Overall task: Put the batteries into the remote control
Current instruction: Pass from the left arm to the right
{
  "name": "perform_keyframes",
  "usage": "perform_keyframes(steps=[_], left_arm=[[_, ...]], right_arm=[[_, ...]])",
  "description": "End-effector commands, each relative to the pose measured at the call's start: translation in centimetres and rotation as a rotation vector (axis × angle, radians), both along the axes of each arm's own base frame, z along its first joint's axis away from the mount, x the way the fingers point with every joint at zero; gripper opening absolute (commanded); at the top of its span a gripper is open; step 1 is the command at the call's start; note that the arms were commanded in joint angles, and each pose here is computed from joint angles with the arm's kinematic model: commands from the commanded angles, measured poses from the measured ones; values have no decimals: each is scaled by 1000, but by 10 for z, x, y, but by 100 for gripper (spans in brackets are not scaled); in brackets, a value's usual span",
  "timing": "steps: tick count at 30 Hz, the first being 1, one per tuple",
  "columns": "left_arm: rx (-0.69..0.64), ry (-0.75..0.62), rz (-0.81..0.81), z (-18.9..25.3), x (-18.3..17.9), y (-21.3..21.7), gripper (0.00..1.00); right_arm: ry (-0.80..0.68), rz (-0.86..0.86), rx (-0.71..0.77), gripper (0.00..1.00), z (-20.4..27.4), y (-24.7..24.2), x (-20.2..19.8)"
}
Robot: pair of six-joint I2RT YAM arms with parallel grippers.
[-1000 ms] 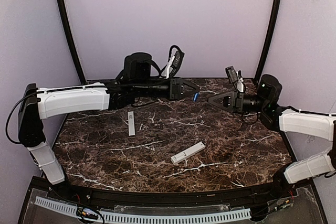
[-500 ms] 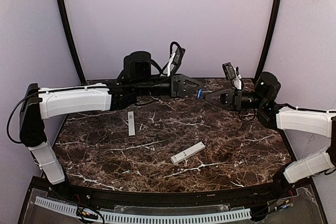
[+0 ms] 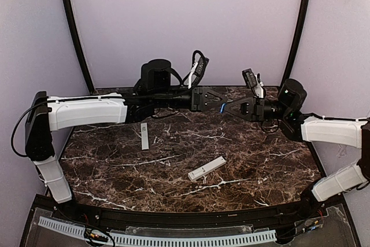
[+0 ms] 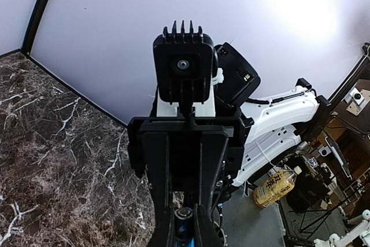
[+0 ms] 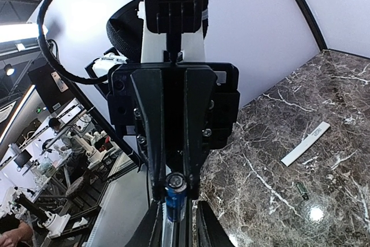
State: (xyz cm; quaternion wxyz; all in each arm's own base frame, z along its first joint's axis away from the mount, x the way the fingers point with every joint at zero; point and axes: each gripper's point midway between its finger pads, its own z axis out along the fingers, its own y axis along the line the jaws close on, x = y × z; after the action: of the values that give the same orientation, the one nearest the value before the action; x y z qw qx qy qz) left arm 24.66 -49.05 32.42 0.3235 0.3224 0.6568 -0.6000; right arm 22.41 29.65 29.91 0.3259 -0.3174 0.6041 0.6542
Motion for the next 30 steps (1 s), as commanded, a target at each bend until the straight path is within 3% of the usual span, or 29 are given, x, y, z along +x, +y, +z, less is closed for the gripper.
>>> perform_keyframes(steps=[1, 10, 19, 25, 28, 30], left_arm=[[-30, -11, -36, 14, -8, -3, 0], [-31, -6, -45, 14, -8, -5, 0], [-22, -3, -53, 13, -9, -7, 3], [-10, -18, -34, 13, -7, -5, 26], [-1, -36, -25, 14, -8, -2, 43], [7, -59, -8, 17, -7, 2, 48]], right_arm=[[-42, 27, 23, 18, 11, 3, -4], [-52, 31, 26, 16, 13, 3, -5], [-48, 36, 25, 1, 13, 2, -6], [-48, 26, 30, 0, 16, 2, -5], [-47, 21, 31, 0, 16, 1, -5], [-47, 18, 29, 0, 16, 1, -5]])
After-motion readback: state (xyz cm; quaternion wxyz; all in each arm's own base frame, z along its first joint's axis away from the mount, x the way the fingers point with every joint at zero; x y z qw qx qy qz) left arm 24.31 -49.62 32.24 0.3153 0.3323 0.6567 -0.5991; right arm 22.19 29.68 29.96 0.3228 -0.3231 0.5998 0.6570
